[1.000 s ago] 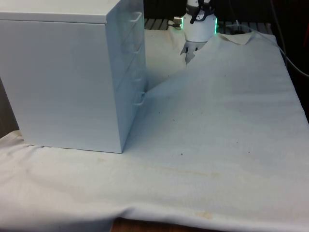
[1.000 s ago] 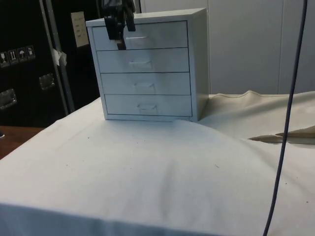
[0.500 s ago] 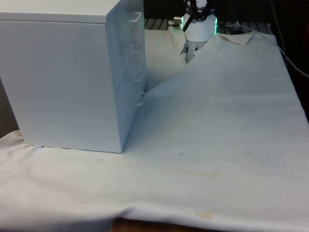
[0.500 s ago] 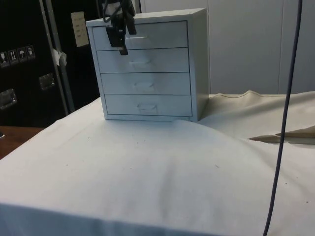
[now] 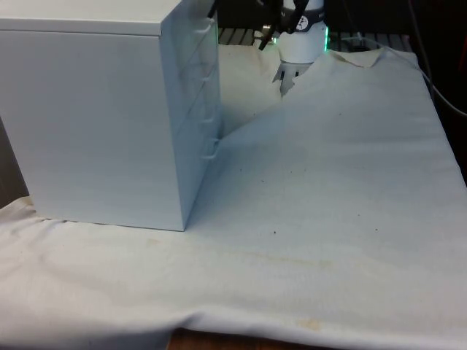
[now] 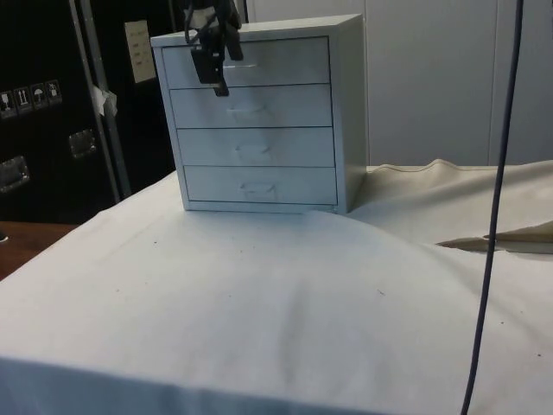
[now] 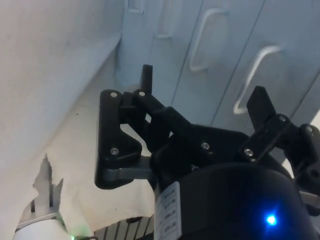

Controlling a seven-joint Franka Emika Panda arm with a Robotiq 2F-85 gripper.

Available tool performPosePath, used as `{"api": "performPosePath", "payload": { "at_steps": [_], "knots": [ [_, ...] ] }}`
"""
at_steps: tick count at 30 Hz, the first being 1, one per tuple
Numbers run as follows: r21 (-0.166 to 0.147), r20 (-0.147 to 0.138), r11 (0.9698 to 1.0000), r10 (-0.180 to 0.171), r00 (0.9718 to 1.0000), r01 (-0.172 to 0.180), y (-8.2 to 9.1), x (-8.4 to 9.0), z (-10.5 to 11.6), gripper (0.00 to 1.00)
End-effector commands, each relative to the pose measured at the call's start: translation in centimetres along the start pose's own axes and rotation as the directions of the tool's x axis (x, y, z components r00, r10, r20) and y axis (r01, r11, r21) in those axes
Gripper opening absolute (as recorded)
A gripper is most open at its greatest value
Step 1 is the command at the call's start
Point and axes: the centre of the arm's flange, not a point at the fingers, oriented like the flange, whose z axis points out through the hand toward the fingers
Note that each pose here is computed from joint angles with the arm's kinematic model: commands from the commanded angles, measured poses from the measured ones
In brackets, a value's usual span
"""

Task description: Open the drawer, then close it.

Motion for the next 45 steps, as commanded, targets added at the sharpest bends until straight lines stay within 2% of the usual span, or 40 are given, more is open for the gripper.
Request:
{"api": "performPosePath", "payload": {
  "at_steps": [1,10,17,18,21,26,38,41,42,45],
  "knots": [
    [0.008,-0.005,1.0,-0.003,1.0,0.003,0.2,0.1,0.2,1.0],
    [-0.003,-0.004,1.0,0.003,1.0,-0.003,0.9,0.1,0.7,1.0],
    [0.0,0.0,1.0,0.002,1.0,-0.002,0.5,0.1,1.2,1.0],
    [-0.01,0.006,0.9999,0.003,1.0,-0.003,0.6,0.1,1.0,1.0],
    [-0.002,0.005,1.0,0.001,1.0,-0.001,0.4,0.1,1.8,1.0],
    [-0.014,0.006,0.9999,0.005,1.0,-0.005,0.4,0.2,1.7,1.0],
    [-0.013,0.004,0.9999,0.006,1.0,-0.006,0.4,0.2,1.7,0.99],
    [-0.014,0.005,0.9999,0.006,1.0,-0.006,0.4,0.2,1.8,0.84],
    [-0.017,0.006,0.9998,0.006,1.0,-0.006,0.5,0.2,1.8,0.72],
    [-0.024,0.006,0.9997,0.009,0.9999,-0.009,0.8,0.3,1.7,0.58]
  ]
}}
